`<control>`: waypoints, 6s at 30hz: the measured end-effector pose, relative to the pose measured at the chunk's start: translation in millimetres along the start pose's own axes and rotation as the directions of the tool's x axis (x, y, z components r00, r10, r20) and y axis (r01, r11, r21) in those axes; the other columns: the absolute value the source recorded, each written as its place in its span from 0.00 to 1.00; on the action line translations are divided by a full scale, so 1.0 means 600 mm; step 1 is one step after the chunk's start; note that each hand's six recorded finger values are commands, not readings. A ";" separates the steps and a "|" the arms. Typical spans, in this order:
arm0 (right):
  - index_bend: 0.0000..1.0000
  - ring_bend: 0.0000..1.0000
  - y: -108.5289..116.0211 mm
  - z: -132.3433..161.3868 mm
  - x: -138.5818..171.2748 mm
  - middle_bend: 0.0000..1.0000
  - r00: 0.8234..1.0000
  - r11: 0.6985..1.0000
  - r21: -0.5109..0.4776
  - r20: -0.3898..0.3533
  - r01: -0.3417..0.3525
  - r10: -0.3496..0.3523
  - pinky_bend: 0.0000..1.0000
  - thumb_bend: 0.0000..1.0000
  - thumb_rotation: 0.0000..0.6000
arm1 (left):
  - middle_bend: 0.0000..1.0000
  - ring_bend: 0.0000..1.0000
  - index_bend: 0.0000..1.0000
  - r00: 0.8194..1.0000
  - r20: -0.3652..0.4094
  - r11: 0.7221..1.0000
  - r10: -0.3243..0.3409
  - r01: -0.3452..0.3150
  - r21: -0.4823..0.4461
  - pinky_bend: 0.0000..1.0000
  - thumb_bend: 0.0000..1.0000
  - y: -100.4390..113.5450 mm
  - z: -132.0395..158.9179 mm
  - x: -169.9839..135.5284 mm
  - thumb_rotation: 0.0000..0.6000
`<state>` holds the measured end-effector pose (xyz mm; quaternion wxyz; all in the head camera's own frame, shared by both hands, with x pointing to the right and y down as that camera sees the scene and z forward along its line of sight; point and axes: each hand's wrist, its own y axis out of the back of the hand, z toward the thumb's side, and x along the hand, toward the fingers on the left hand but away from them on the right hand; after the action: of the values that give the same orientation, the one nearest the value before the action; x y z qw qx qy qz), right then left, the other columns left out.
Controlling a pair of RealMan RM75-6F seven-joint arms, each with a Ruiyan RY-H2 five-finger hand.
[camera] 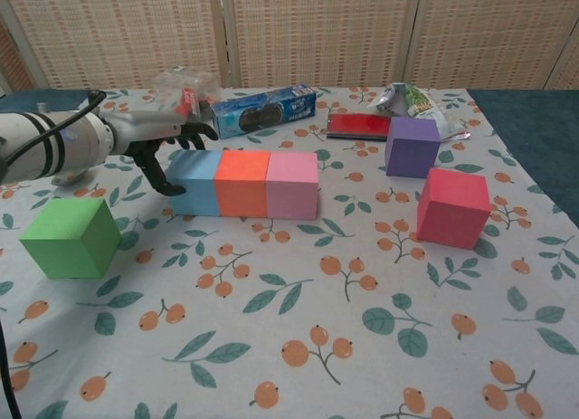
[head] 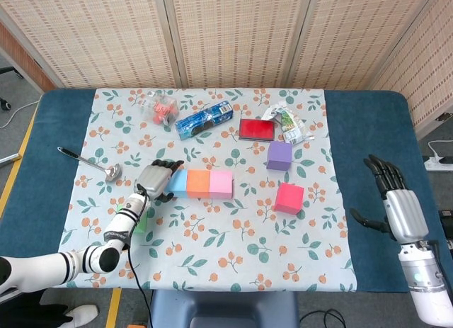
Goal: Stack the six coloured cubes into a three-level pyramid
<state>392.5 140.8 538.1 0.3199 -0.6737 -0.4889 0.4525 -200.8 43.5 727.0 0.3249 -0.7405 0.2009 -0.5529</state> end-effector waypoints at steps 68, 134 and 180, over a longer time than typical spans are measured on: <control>0.00 0.00 0.007 -0.003 -0.001 0.01 1.000 1.000 -0.012 0.005 0.014 -0.014 0.00 0.11 1.00 | 0.00 0.00 0.02 0.994 -0.056 0.994 0.092 -0.088 0.072 0.01 0.35 0.047 -0.064 0.025 1.00; 0.00 0.00 -0.013 0.015 -0.002 0.01 0.998 0.998 -0.064 -0.058 -0.024 0.020 0.00 0.11 1.00 | 0.37 0.33 0.33 0.986 -0.014 0.979 0.166 -0.167 -0.114 0.37 0.32 0.063 -0.128 -0.213 1.00; 0.00 0.00 0.003 0.005 0.014 0.01 1.000 0.998 -0.056 -0.026 -0.010 0.008 0.00 0.11 1.00 | 0.29 0.25 0.27 0.998 -0.034 0.993 0.060 -0.064 -0.102 0.27 0.32 0.105 0.062 -0.030 1.00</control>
<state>391.2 148.2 533.0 0.3052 -0.6905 -0.4942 0.4311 -167.0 20.5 663.7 0.3000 -0.7411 0.2572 -0.5428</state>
